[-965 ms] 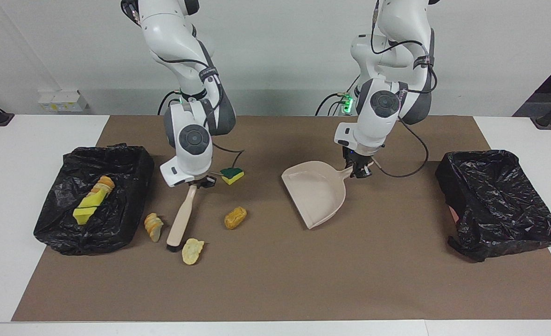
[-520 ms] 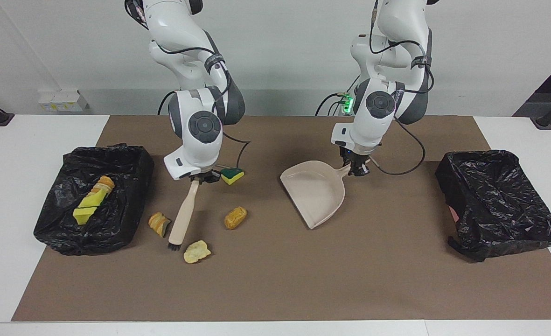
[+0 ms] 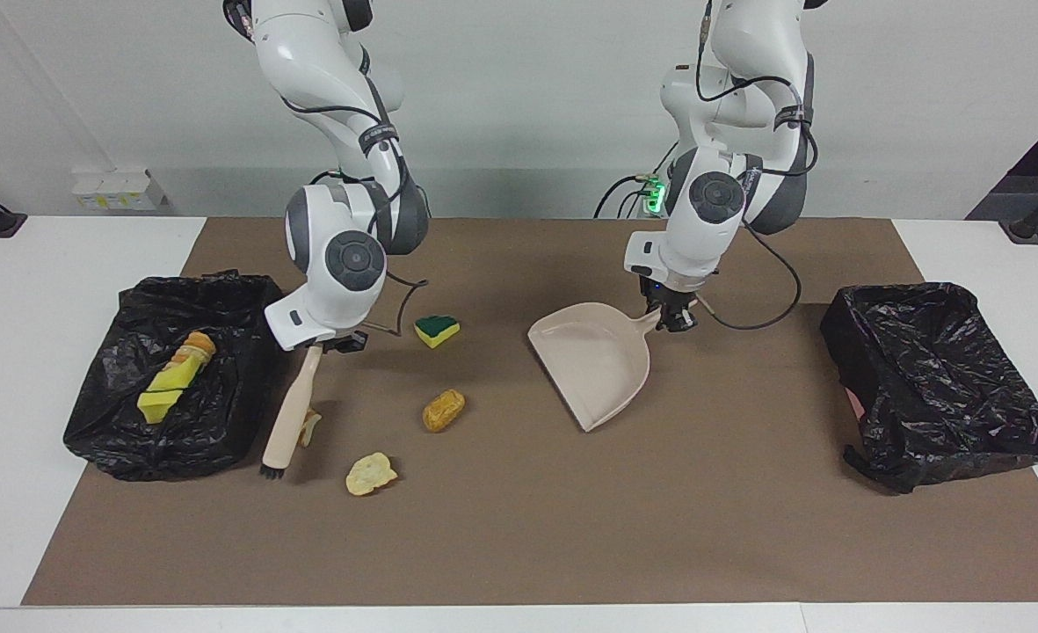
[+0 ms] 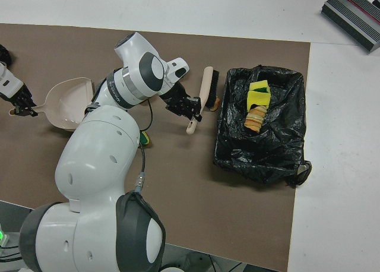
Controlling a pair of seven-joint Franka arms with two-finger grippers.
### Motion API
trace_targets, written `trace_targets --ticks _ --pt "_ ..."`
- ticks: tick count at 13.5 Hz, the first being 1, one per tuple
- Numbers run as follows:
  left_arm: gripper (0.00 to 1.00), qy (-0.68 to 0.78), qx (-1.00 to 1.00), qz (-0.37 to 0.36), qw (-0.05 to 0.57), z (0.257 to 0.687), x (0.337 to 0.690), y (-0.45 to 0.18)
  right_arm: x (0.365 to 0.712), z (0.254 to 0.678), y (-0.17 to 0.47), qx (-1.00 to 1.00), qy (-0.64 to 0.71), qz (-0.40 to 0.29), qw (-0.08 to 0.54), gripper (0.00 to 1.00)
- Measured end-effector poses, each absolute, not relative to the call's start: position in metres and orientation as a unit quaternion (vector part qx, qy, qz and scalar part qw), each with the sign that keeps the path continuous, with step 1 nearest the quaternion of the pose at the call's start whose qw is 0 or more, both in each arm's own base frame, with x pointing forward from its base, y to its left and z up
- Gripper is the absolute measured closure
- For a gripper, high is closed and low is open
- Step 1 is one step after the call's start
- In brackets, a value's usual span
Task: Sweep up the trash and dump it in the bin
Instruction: 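Grasp the wooden brush with the right gripper and lift it, then sweep the bread pieces toward the dustpan with the right gripper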
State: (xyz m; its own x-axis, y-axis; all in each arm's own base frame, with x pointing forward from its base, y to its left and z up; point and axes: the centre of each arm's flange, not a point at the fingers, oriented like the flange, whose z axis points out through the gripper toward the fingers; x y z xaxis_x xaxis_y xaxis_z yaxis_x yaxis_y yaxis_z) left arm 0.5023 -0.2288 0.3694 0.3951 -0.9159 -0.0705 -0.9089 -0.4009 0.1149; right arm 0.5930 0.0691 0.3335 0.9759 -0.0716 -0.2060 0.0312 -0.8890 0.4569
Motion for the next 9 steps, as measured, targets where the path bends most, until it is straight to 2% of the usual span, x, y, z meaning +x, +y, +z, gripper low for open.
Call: trace_targets --ticks 2,9 --pt "0.69 -0.546 0.835 -0.061 0.029 0.37 0.502 -0.229 0.592 0.335 0.079 0.967 0.05 -0.113 0.221 0.74" --pt "0.69 -0.539 0.84 -0.06 0.028 0.37 0.502 -0.23 0.585 0.34 0.162 0.973 0.201 -0.102 0.056 0.74"
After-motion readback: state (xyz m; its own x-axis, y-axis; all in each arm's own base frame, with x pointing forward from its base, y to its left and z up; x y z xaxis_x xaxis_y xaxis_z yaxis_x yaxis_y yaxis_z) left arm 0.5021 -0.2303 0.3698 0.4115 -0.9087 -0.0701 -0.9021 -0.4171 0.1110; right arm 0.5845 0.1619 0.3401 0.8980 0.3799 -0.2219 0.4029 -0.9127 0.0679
